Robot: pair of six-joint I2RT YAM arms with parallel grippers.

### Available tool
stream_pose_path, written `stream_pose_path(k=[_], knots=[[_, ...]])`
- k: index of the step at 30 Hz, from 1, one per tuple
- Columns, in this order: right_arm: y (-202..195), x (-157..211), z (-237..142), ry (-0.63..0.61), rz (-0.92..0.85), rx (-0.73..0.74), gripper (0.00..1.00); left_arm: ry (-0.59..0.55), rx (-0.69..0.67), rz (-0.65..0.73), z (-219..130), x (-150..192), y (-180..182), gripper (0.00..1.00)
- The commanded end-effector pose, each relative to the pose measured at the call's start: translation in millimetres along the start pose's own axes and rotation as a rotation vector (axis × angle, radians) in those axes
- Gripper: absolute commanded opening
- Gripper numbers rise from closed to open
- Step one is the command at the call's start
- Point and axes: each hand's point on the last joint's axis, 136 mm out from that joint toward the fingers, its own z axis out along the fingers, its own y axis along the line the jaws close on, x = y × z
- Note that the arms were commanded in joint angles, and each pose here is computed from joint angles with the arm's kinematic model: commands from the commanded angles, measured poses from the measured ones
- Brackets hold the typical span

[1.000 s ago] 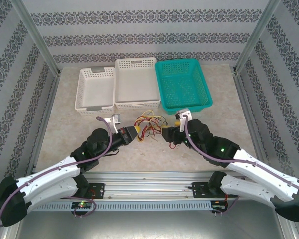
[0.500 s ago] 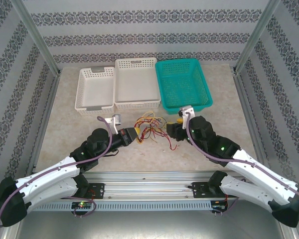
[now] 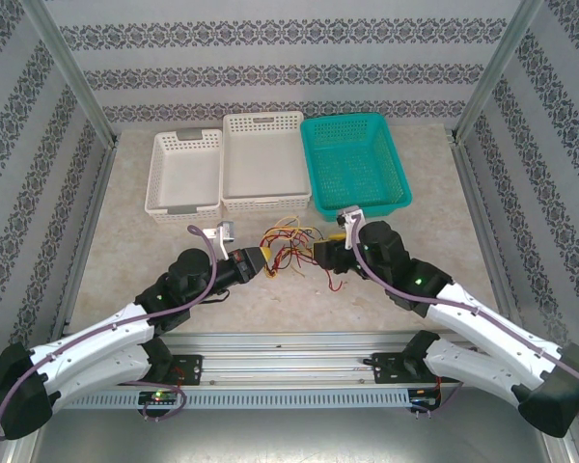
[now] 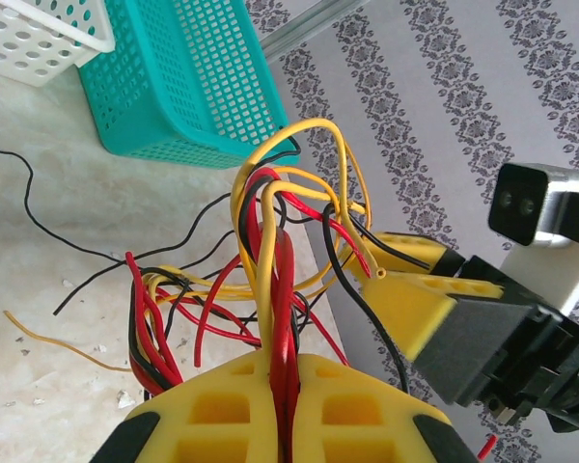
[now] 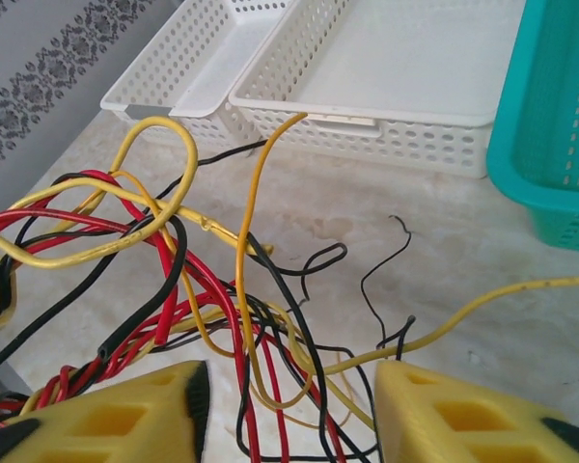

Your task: Untangle the cables

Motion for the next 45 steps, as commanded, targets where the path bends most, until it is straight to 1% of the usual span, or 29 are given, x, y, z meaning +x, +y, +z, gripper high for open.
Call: stream_pose_path(k=[1, 6, 9, 10, 11, 13, 16, 19, 21, 25, 32, 39, 45], knots=[[-1, -1, 5, -0.012, 0.031, -0.02, 0.43, -0.031, 0.077, 0.027, -6, -13, -26, 0.0], [-3, -2, 7, -0.023, 0.054, -0.04, 0.33, -0.029, 0.081, 0.025, -6, -13, -26, 0.0], [-3, -3, 8, -0.031, 0.068, -0.059, 0.26, -0.028, 0.087, 0.02, -6, -12, -26, 0.0], [-1, -3, 8, -0.031, 0.063, -0.073, 0.14, -0.028, 0.088, 0.02, -6, -12, -26, 0.0], [-1, -4, 7, -0.033, 0.063, -0.075, 0.0, -0.027, 0.089, 0.019, -6, -12, -26, 0.0], [-6, -6, 3, -0.052, 0.07, -0.05, 0.0, -0.026, 0.086, 0.024, -7, -12, -26, 0.0], [-20, -14, -12, -0.115, 0.089, 0.016, 0.0, -0.021, 0.063, 0.044, -12, -12, -24, 0.0], [-38, -22, -33, -0.202, 0.123, 0.08, 0.0, -0.015, 0.012, 0.071, -21, -14, -16, 0.0], [-56, -25, -48, -0.252, 0.167, 0.15, 0.0, -0.009, -0.03, 0.087, -28, -16, -10, 0.0], [-84, -30, -71, -0.307, 0.242, 0.246, 0.0, 0.018, -0.101, 0.112, -42, -19, 0, 0.0], [-124, -47, -121, -0.415, 0.324, 0.453, 0.0, 0.076, -0.31, 0.211, -77, -30, 13, 0.0], [-143, -62, -162, -0.483, 0.339, 0.606, 0.0, 0.093, -0.449, 0.327, -113, -44, 13, 0.0], [-155, -61, -180, -0.494, 0.358, 0.708, 0.0, 0.077, -0.565, 0.407, -138, -54, 22, 0.0]])
